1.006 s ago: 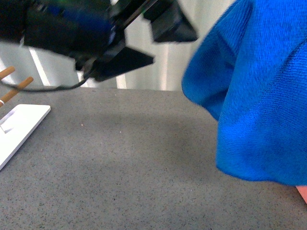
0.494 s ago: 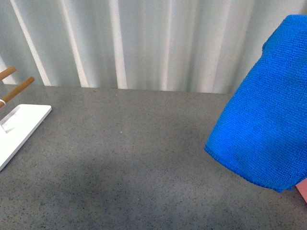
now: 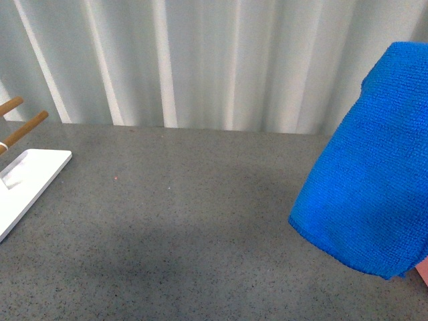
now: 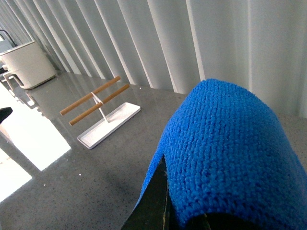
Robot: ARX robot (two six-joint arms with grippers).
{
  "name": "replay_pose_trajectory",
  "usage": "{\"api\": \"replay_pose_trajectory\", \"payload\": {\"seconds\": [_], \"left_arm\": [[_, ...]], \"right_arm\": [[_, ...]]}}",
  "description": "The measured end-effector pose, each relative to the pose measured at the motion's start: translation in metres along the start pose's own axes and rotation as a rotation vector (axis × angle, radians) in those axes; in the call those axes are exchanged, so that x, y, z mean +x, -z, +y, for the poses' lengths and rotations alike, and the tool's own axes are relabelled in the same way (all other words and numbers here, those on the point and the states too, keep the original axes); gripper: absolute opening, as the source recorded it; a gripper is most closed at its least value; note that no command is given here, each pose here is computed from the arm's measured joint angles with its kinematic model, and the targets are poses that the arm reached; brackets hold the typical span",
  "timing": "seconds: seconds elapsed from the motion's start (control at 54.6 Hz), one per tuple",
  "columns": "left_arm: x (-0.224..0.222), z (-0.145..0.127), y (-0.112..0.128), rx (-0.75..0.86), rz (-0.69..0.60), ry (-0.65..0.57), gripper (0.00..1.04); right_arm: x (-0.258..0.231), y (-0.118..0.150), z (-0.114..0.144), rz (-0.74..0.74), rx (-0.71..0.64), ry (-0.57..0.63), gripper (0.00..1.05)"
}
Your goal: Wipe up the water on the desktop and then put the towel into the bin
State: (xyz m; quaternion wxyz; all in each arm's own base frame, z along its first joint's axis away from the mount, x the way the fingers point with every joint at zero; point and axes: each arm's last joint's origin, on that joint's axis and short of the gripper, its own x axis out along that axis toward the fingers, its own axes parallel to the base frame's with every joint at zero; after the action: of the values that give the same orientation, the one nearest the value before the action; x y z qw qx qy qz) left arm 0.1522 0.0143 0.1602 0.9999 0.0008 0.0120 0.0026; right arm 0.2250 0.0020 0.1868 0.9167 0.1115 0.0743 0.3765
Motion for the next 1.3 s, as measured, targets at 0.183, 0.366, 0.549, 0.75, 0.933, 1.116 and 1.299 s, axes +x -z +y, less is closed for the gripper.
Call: {"api": "replay_pose_trajectory", "payload": {"seconds": [0.183,0.366,0.549,0.75,0.933,1.116,1.299], "left_arm": [[-0.009,-0.010,-0.007,-0.003,-0.026,-0.016,0.04],[-0.017,-0.014,-0.011,-0.003,-0.039,0.008,0.04],[-0.026,-0.014,-0.013,-0.003,-0.047,0.006,0.04],[-0.032,-0.014,-0.014,-0.003,-0.049,0.006,0.04],[-0.037,-0.014,-0.014,-0.003,-0.051,0.006,0.04],[-0.041,-0.014,-0.014,-0.003,-0.052,0.006,0.04],[-0.044,-0.014,-0.013,-0.003,-0.051,0.006,0.04]], "right_arm": [[0.001,-0.001,0.004,0.009,-0.015,-0.005,0.03],[0.002,0.000,0.007,0.020,-0.024,-0.004,0.03],[0.004,0.000,0.009,0.024,-0.031,-0.002,0.03],[0.002,0.000,0.010,0.032,-0.033,0.002,0.03],[0.000,-0.001,0.008,0.027,-0.035,0.013,0.03],[0.000,-0.001,0.008,0.027,-0.035,0.015,0.03],[0.001,0.000,0.009,0.031,-0.032,0.022,0.03]]}}
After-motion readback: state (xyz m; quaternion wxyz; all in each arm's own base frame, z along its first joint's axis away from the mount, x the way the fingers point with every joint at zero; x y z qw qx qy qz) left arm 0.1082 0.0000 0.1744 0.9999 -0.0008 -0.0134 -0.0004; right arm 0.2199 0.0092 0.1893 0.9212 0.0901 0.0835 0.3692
